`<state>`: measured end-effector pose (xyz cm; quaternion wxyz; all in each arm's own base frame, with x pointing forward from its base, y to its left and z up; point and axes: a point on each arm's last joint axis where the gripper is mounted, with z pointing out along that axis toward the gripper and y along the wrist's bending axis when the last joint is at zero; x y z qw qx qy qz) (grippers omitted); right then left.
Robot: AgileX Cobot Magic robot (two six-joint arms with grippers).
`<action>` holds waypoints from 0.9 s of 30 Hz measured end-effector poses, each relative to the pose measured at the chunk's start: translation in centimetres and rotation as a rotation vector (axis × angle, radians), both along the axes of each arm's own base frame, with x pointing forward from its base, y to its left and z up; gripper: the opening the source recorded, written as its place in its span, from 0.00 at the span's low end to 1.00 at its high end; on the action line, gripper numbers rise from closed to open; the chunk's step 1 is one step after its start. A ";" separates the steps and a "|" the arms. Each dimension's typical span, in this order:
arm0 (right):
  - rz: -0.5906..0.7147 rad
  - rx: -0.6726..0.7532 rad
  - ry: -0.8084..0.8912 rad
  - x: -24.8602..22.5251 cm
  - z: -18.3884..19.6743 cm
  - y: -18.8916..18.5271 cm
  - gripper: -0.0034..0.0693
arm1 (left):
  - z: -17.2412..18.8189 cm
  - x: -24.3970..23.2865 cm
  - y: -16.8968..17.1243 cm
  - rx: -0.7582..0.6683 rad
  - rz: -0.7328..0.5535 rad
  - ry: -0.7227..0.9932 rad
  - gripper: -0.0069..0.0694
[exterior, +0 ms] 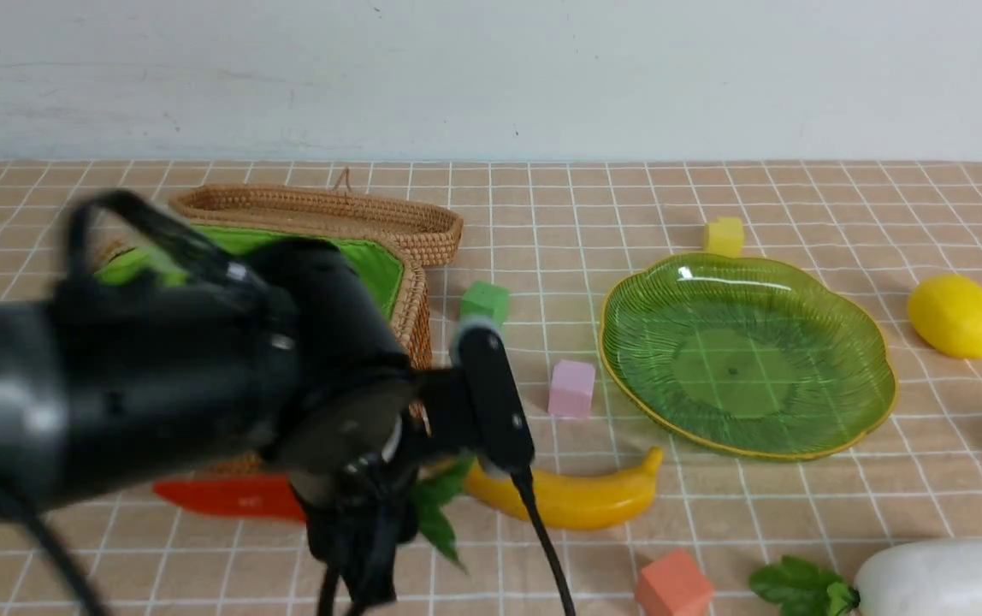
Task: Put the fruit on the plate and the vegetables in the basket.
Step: Use the left arm to grab a carrot and put it into the left basket, then use the right arm to grab a banana and put it into the right plate
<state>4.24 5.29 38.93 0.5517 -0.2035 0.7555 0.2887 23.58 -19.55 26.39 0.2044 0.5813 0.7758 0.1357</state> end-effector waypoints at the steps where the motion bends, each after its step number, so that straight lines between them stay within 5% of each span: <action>1: -0.023 0.024 -0.033 0.2 0.4 -0.1 0.09 | 2.4 0.1 1.0 -0.062 -0.017 -0.112 0.58; 6: -0.043 0.062 -0.064 0.4 0.8 -0.2 0.09 | 5.6 3.5 5.4 -0.135 0.028 -0.373 0.58; 14: -0.035 0.070 -0.054 0.3 0.8 -0.1 0.10 | 3.5 9.5 8.3 -0.149 0.149 -0.414 0.58; 21: 0.038 -0.018 0.109 2.5 0.7 1.1 0.10 | 1.8 10.7 7.9 -0.185 0.206 -0.381 0.93; 27: 0.073 -0.142 0.259 6.2 1.1 2.4 0.10 | 4.4 7.8 6.4 -0.293 0.310 -0.378 0.92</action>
